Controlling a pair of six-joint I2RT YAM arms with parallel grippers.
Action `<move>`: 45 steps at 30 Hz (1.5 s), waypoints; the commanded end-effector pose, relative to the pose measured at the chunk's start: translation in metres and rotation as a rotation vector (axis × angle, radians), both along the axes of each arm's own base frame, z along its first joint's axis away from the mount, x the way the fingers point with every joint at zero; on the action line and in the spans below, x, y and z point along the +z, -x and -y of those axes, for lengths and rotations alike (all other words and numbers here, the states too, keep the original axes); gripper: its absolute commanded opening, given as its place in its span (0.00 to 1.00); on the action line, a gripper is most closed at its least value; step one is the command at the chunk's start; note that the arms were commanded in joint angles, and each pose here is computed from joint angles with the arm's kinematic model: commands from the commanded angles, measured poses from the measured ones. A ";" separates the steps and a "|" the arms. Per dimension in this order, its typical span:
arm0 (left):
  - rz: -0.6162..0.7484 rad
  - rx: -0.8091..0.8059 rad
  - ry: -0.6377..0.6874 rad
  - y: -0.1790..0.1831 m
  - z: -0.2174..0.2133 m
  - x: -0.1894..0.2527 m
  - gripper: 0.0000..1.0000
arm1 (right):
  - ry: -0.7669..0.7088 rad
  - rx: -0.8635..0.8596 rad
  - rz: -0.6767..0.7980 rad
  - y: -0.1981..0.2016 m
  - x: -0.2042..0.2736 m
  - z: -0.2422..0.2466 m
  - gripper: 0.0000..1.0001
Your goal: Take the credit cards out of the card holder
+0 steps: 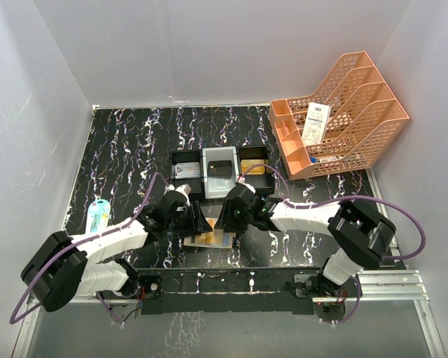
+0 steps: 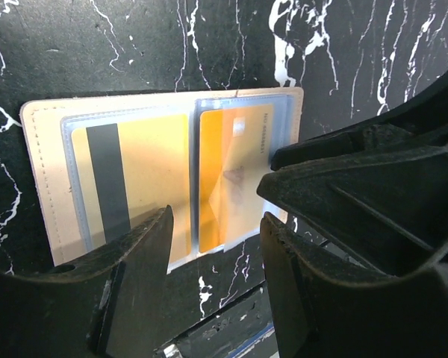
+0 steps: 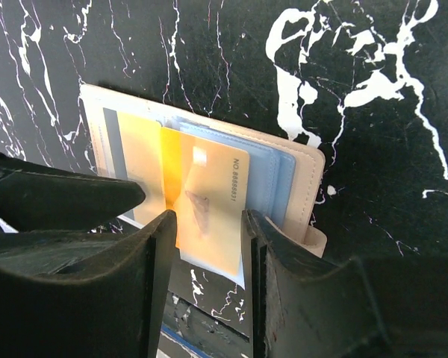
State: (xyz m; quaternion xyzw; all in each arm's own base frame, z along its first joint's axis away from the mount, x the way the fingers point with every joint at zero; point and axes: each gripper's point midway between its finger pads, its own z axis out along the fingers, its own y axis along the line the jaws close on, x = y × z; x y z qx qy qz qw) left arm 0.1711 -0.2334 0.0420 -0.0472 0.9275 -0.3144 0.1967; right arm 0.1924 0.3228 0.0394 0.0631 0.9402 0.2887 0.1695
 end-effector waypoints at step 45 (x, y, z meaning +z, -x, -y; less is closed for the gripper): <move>0.011 0.062 0.129 0.002 0.007 0.000 0.00 | 0.054 -0.034 -0.043 0.007 -0.031 0.032 0.38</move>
